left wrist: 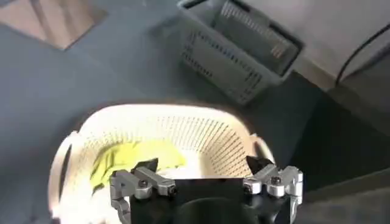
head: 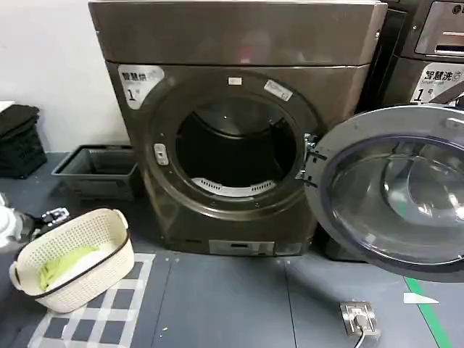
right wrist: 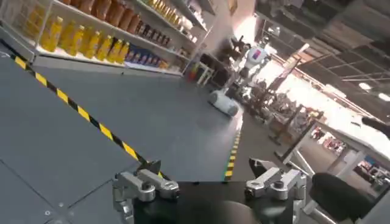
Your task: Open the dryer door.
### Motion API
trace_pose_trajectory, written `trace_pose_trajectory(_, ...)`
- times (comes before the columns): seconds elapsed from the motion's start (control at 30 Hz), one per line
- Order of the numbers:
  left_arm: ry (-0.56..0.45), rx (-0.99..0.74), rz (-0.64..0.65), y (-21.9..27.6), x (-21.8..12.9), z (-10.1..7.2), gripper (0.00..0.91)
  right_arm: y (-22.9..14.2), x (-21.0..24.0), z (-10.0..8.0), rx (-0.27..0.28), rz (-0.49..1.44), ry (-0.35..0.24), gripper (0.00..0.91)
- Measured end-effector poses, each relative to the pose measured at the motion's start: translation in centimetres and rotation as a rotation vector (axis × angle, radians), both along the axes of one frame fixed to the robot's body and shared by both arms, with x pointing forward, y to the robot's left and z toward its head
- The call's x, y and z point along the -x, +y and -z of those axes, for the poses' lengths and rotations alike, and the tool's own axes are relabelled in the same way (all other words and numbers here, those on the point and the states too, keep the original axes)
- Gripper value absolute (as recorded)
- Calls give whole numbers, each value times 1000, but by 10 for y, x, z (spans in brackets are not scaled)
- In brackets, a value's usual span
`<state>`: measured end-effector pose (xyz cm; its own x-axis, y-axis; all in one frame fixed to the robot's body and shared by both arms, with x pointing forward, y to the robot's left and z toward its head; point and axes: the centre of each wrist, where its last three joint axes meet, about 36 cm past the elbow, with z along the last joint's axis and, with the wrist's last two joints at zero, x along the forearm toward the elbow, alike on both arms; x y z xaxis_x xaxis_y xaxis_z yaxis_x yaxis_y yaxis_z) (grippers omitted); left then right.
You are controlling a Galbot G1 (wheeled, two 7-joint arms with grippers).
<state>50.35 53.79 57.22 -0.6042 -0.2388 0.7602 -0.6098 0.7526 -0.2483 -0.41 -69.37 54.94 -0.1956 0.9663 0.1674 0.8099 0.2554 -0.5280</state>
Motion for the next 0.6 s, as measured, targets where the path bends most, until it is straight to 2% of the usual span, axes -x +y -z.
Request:
trace_pose_trajectory(0.27,38,44,-30,14,5,7,907,4,3,6,-4,7,-12,907)
trace_pose_trajectory(0.6,46,55,-34,17,7,5,907,5,2,8,-5,0,-40,907)
